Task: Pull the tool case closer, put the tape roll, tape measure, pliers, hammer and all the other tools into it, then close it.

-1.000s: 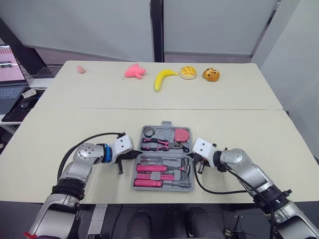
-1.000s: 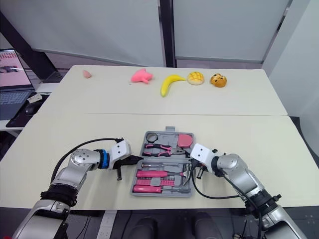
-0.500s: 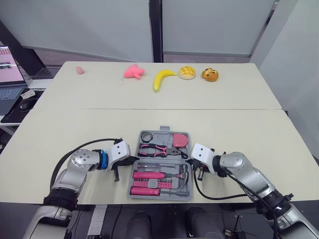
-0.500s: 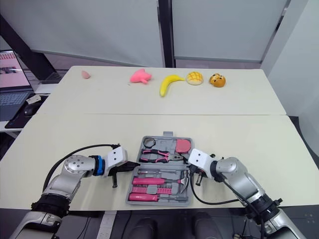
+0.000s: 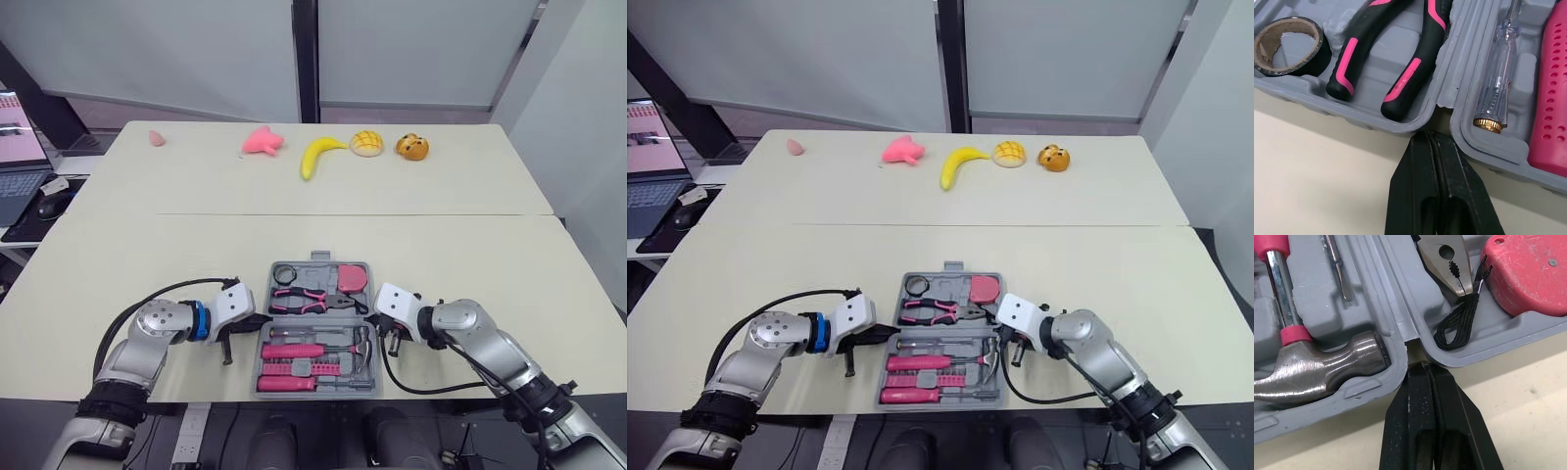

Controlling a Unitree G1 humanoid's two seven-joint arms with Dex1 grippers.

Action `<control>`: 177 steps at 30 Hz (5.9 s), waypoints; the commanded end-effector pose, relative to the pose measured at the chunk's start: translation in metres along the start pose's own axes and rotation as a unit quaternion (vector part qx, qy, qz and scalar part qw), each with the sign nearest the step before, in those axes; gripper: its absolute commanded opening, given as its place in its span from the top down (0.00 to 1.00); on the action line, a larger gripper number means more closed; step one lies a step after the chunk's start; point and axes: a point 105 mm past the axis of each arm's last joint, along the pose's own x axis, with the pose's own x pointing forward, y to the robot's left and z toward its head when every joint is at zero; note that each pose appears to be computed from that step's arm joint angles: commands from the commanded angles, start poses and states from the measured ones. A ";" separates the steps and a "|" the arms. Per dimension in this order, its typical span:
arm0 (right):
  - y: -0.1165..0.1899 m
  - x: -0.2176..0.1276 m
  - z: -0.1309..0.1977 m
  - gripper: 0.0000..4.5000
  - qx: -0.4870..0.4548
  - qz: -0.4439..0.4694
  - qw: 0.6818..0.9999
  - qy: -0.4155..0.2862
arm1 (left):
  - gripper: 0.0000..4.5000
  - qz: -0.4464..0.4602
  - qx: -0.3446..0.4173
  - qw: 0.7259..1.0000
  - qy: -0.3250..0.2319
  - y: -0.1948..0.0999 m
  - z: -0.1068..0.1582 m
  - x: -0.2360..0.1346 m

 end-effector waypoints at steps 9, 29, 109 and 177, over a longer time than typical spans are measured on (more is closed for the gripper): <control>0.012 0.003 0.021 1.00 -0.022 0.025 0.999 -0.036 | 1.00 -0.031 0.023 0.999 -0.024 -0.010 0.013 0.014; 0.005 0.002 0.022 1.00 -0.022 0.012 0.999 -0.037 | 1.00 -0.023 0.028 0.999 -0.020 -0.002 0.012 0.015; -0.072 0.005 0.028 0.00 0.441 -0.084 0.892 -0.041 | 1.00 -0.131 0.006 0.991 0.000 -0.102 -0.001 0.028; 0.007 -0.037 0.116 0.00 0.042 0.184 0.970 -0.153 | 1.00 -0.101 -0.076 0.989 -0.077 -0.098 0.046 -0.048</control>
